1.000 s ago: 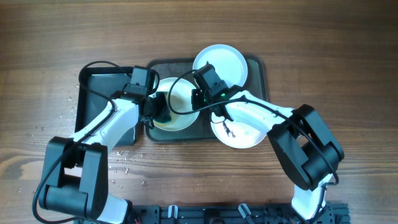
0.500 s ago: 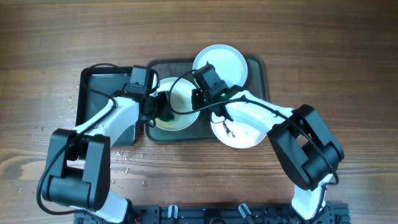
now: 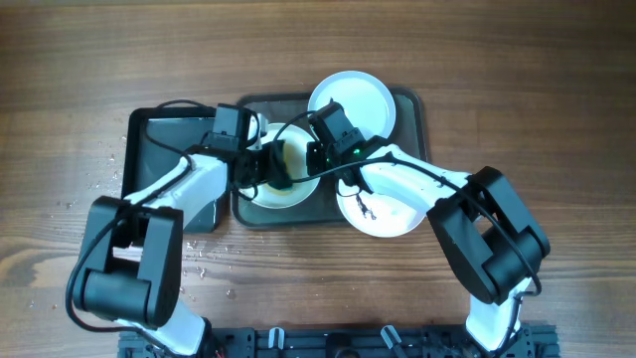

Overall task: Clean dirty plates on tray and stack at the side
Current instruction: 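Scrub the left plate with the sponge while the right gripper holds it, then carry the sponge with the left gripper back over the black water tray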

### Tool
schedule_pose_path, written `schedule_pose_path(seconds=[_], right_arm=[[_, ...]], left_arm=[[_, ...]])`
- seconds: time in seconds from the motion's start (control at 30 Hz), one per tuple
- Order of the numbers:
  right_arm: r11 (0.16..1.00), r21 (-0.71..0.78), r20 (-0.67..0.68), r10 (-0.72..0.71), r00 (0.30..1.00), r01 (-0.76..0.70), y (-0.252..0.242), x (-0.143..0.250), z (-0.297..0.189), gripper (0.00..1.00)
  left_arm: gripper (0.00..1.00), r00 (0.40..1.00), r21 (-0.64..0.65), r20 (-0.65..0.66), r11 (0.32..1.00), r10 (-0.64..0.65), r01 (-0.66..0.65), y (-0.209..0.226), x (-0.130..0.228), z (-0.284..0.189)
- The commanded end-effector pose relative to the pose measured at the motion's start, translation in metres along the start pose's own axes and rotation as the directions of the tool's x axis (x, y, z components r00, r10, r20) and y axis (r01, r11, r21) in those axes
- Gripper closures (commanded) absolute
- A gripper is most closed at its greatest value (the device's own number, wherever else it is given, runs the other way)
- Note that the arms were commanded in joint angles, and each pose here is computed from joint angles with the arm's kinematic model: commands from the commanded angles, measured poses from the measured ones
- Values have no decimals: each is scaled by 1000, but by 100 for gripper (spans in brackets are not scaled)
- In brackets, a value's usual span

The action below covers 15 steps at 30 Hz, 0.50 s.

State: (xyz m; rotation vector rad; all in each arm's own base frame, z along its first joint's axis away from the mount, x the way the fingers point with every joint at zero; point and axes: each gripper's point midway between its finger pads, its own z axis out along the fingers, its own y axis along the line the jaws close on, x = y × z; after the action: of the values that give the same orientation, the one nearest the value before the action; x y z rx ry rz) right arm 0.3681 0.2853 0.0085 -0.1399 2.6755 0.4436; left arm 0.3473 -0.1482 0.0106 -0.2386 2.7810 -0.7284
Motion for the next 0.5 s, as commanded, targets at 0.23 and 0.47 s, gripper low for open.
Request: schedule_pose_path(seconds=[0.23,0.47], right_arm=[[999,-45,-35,-14,999,12,11,10,5,96],[999,-44,-36,-15,999,13,11,11,5,96]], left_arm=[[96,996,240,-68,970,60,-42,-45,14,14],[96,998,287,19,956,62,-65,-51,-10,-7]])
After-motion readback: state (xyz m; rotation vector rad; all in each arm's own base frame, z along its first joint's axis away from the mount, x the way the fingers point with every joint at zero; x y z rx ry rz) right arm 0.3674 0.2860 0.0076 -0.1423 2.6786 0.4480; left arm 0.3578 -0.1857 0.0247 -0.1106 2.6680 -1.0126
